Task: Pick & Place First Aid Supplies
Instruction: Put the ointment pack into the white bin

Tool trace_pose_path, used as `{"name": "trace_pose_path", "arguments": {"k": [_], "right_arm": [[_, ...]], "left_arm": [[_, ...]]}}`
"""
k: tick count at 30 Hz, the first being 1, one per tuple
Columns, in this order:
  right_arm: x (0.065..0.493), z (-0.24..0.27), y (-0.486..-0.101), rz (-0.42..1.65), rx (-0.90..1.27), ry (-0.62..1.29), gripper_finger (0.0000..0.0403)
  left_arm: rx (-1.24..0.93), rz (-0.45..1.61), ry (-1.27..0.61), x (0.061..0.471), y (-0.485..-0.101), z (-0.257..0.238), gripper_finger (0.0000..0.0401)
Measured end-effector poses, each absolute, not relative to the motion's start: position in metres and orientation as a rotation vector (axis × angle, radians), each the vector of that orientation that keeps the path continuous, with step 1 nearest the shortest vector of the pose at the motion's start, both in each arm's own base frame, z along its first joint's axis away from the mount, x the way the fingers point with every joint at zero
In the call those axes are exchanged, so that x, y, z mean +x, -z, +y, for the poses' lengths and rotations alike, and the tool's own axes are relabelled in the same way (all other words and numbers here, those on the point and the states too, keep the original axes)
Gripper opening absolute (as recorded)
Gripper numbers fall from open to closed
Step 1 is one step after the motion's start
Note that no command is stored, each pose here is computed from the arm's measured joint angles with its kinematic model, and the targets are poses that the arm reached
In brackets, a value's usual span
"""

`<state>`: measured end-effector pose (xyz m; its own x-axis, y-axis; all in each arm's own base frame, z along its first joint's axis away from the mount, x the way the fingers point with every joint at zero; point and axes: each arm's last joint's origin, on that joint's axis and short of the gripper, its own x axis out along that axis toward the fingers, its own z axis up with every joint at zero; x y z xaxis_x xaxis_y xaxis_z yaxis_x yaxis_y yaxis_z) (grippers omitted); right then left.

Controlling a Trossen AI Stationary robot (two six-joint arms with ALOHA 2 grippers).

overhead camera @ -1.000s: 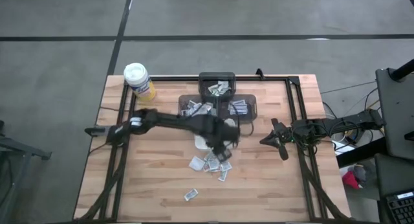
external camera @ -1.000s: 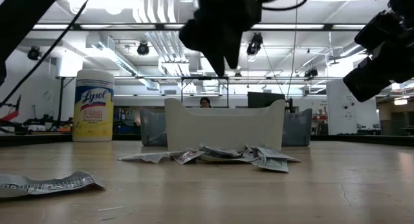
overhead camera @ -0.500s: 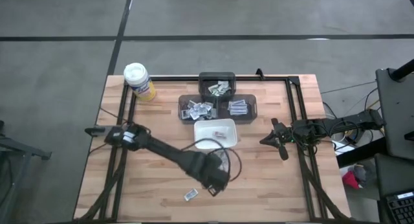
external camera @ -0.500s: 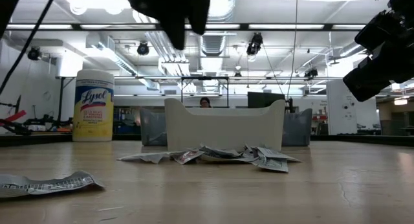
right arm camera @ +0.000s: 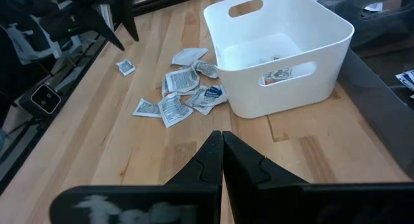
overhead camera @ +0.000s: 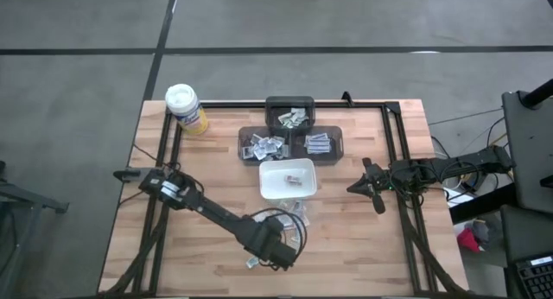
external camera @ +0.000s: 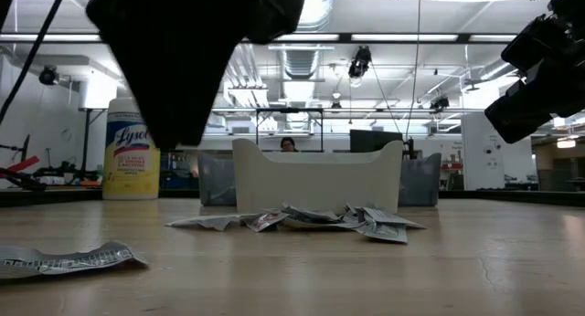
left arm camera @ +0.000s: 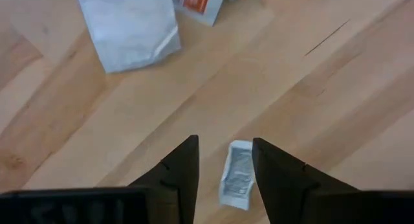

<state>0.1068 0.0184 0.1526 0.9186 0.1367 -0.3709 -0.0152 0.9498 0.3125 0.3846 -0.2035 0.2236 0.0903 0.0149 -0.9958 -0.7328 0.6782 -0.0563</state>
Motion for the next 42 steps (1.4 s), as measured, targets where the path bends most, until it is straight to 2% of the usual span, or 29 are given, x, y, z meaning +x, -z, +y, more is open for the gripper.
{"name": "trace_pose_path", "arguments": {"k": [7, 14, 21, 36, 42], "right_arm": [[0.107, 0.018, -0.153, 0.400, 0.310, -0.079, 0.0008], [0.107, 0.018, -0.153, 0.400, 0.310, -0.079, 0.0008], [0.107, 0.018, -0.153, 0.400, 0.310, -0.079, 0.0008], [0.107, 0.018, -0.153, 0.400, 0.311, -0.079, 0.0008], [0.107, 0.018, -0.153, 0.400, 0.311, -0.079, 0.0008]], "left_arm": [[-0.637, 1.467, -0.606, 0.376, -0.203, -0.209, 0.0138], [-0.714, 1.468, -0.526, 0.377, -0.185, -0.218, 0.0138], [-0.733, 1.480, -0.576, 0.373, -0.179, -0.217, 0.0138], [-0.743, 1.507, -0.560, 0.367, -0.160, -0.216, 0.0137], [-0.736, 1.512, -0.562, 0.366, -0.157, -0.215, 0.0117]]}}
